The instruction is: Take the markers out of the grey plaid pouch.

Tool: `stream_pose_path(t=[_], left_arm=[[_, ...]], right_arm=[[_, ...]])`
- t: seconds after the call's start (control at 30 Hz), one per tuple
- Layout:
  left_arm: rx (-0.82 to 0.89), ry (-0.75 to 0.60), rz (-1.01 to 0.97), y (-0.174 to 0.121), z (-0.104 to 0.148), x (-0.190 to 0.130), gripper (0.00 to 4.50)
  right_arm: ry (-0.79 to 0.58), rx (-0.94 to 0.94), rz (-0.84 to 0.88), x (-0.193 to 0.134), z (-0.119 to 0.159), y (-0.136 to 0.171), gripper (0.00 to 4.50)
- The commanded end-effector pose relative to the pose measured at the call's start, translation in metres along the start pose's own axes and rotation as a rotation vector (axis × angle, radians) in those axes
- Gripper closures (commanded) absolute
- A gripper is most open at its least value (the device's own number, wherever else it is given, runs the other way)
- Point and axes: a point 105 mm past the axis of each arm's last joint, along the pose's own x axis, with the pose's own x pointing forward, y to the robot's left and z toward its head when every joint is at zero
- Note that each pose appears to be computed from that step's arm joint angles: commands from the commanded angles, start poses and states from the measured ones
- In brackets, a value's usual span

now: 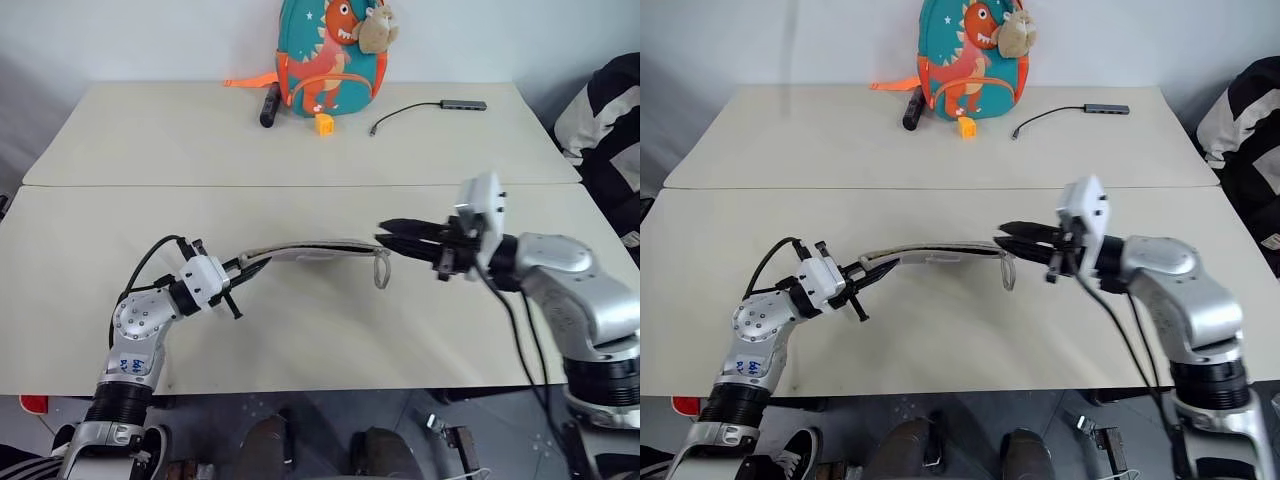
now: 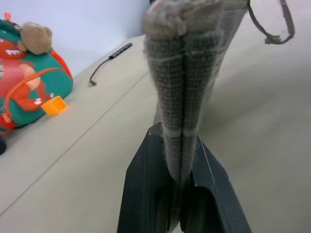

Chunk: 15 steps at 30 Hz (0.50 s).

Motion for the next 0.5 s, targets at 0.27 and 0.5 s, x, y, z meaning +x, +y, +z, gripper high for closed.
stream_pose_path(t=[0.27, 0.5], left_arm=[[0.032, -0.042, -0.003, 0.000, 0.014, 0.004, 4.50], [0.029, -0.047, -0.013, -0.003, 0.016, 0.006, 4.50]], right_arm=[[0.149, -0.243, -0.006, 0.015, -0.031, 0.003, 4.49], [0.184, -0.262, -0.005, 0.013, -0.040, 0.002, 4.49]])
